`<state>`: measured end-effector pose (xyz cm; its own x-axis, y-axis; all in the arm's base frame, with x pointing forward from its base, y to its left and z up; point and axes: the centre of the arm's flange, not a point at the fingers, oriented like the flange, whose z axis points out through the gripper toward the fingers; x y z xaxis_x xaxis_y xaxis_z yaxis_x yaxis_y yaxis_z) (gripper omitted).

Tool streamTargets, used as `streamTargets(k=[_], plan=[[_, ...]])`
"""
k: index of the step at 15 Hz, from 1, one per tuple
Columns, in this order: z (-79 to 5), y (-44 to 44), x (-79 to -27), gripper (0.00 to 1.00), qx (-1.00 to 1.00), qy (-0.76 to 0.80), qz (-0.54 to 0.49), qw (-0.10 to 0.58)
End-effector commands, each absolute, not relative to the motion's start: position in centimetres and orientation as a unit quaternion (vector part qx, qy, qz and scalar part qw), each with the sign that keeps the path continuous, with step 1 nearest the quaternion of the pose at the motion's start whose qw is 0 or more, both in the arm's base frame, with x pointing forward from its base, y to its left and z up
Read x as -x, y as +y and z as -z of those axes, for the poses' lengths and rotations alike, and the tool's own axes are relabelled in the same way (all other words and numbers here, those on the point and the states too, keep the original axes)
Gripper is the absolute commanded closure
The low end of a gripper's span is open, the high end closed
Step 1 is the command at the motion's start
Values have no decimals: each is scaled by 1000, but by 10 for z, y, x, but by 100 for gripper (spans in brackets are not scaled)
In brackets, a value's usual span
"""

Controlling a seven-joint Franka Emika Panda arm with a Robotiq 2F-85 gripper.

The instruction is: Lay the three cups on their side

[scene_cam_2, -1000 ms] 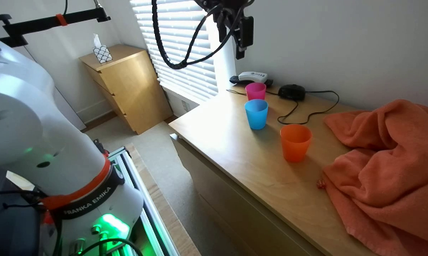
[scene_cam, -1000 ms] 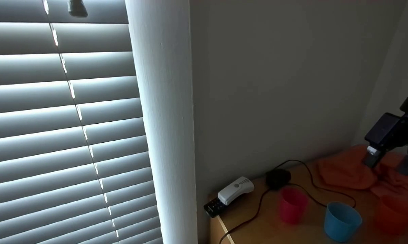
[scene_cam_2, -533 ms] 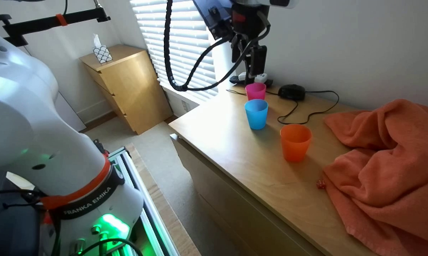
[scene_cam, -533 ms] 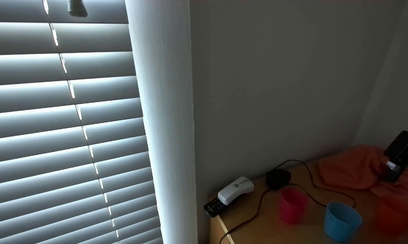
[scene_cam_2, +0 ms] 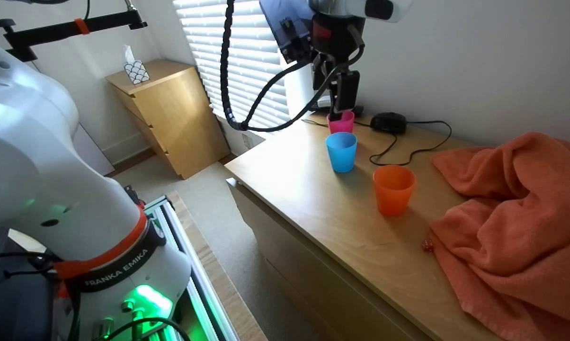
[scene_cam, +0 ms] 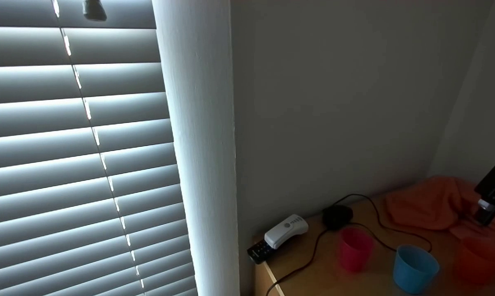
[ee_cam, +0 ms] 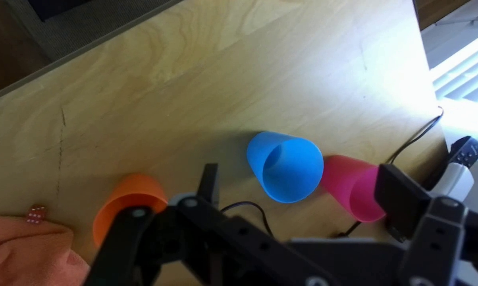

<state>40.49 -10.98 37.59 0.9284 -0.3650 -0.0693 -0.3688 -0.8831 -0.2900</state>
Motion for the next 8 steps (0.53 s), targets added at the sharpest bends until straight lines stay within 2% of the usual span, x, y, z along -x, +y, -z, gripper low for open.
streamTargets(k=[1,5,8], plan=[[-371,-125,-409,0,969,208,-19,134],[-360,-168,-410,0,962,264,-15,65],[-341,-193,-416,0,960,274,-32,52]])
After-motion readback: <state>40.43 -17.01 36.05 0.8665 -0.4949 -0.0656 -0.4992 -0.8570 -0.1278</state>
